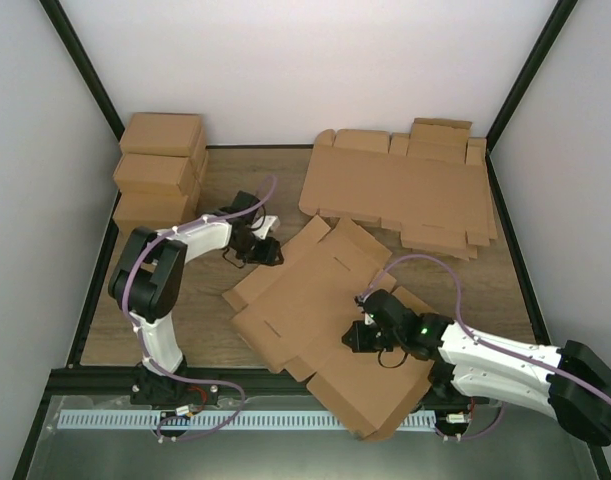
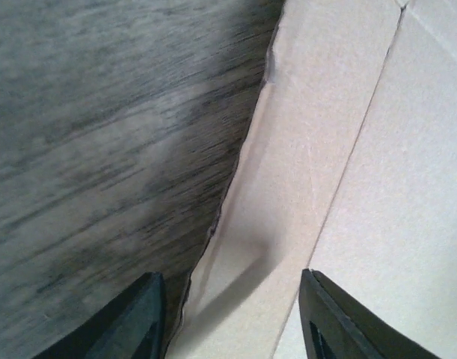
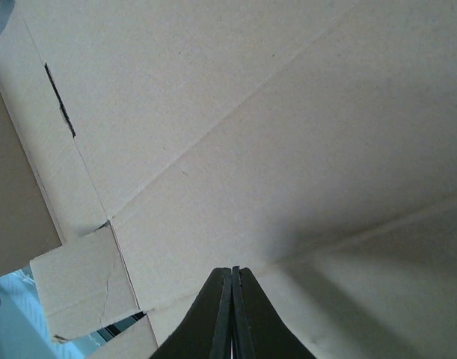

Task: Fold the paper box

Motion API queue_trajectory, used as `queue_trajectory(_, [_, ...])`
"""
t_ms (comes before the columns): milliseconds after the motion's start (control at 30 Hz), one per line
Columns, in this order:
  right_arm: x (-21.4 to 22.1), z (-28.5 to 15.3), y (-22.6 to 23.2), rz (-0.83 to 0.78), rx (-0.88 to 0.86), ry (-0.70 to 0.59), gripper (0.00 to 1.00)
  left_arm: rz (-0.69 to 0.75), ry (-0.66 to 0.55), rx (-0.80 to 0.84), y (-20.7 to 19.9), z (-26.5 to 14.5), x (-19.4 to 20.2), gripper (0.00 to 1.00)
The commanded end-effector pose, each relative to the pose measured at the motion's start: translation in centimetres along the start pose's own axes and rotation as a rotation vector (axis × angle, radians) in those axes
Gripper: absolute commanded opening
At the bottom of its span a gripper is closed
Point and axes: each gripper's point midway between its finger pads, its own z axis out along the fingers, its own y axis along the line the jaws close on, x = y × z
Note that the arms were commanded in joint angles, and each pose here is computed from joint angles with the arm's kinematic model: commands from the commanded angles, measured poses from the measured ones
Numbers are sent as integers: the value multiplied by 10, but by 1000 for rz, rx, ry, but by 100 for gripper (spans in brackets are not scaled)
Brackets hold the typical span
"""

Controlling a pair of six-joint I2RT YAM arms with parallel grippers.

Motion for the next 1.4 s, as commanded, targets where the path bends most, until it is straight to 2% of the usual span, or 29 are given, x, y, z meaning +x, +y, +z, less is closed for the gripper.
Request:
queue_trajectory(0, [3,0,-11,9,36,8,2,7,20,86,-15,-3,9,46])
queue_trajectory(67, [5,1,-11,13,34,14,2,6,14,87,-17,-7,10,41])
queue_trajectory(333, [8,2,-13,21,32,22,2,44,-50,84,-32,-42,7,5])
queue_trajectory(367, [8,2,-13,21,32,23,2,50,-60,80,-34,-48,7,4])
queue_trajectory(633, [2,0,-7,7,25,8,3,109,-129,31,-46,-97,5,4])
queue_trajectory(900, [-4,1,-8,-4,61,1,3,179,-208,-150,-37,-142,-3,4])
queue_trajectory(1100, [-21,5,12,-37,22,-27,3,223,-168,-311,-32,-153,1,4])
queue_trajectory(1367, [-26,44,34,-36,-50,60,1,328,-205,-423,-60,-169,-5,4])
